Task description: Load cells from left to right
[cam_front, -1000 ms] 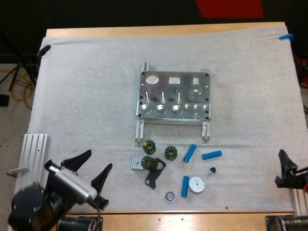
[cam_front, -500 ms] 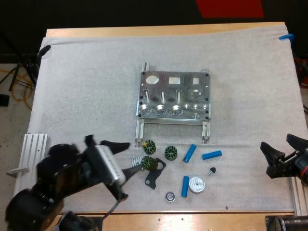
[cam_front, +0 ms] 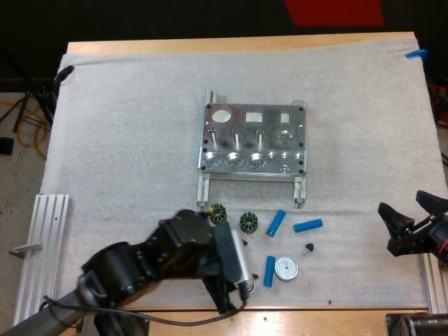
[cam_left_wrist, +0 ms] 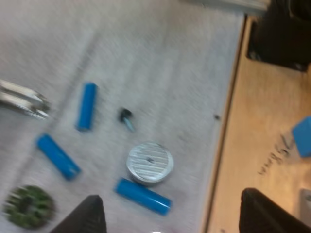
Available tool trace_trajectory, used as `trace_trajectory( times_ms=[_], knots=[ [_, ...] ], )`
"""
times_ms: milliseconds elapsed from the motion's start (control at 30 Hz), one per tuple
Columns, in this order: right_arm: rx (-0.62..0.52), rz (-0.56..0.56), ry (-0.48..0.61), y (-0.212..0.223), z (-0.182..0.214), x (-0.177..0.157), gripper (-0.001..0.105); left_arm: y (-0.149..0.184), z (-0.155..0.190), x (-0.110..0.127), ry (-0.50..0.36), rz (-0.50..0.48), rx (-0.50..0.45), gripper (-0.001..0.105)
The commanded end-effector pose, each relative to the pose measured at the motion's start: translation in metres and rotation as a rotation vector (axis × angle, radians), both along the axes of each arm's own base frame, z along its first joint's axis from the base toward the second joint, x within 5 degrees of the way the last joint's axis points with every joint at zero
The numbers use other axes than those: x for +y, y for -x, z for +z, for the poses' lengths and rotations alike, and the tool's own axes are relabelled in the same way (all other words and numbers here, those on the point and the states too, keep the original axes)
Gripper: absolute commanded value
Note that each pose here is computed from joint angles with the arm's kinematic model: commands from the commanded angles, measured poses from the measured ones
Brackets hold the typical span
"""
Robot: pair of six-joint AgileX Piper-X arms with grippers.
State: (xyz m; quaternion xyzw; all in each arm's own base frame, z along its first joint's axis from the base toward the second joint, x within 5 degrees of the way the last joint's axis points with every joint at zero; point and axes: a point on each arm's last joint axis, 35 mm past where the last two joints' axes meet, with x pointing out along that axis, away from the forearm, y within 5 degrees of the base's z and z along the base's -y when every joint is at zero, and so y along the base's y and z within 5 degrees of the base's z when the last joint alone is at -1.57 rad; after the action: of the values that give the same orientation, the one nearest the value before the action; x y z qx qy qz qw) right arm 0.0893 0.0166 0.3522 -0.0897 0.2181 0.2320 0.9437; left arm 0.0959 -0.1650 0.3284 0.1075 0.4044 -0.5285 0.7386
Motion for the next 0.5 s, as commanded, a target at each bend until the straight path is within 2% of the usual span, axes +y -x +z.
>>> trace_trajectory(
  times_ms=[0,67,133,300,367,467],
  knots=[
    [-0.046,0.008,0.003,0.000,0.007,0.000,0.070,0.001,0.000,-0.005,-0.011,0.059,0.026,0.058],
    [-0.061,0.006,0.004,-0.006,0.009,0.000,0.070,0.001,-0.007,-0.014,-0.043,0.114,0.080,0.058],
    [-0.064,0.005,0.001,-0.011,0.009,0.000,0.070,0.001,-0.013,-0.021,-0.059,0.122,0.116,0.058],
    [-0.032,-0.009,-0.031,-0.032,0.006,0.001,0.070,0.005,-0.028,-0.044,-0.101,0.127,0.141,0.058],
    [-0.006,-0.005,-0.032,-0.041,0.003,0.002,0.070,0.001,-0.040,-0.052,-0.161,0.243,0.138,0.058],
    [0.021,-0.009,-0.037,-0.046,-0.001,0.002,0.070,-0.007,-0.061,-0.064,-0.241,0.306,0.163,0.058]
  ],
)
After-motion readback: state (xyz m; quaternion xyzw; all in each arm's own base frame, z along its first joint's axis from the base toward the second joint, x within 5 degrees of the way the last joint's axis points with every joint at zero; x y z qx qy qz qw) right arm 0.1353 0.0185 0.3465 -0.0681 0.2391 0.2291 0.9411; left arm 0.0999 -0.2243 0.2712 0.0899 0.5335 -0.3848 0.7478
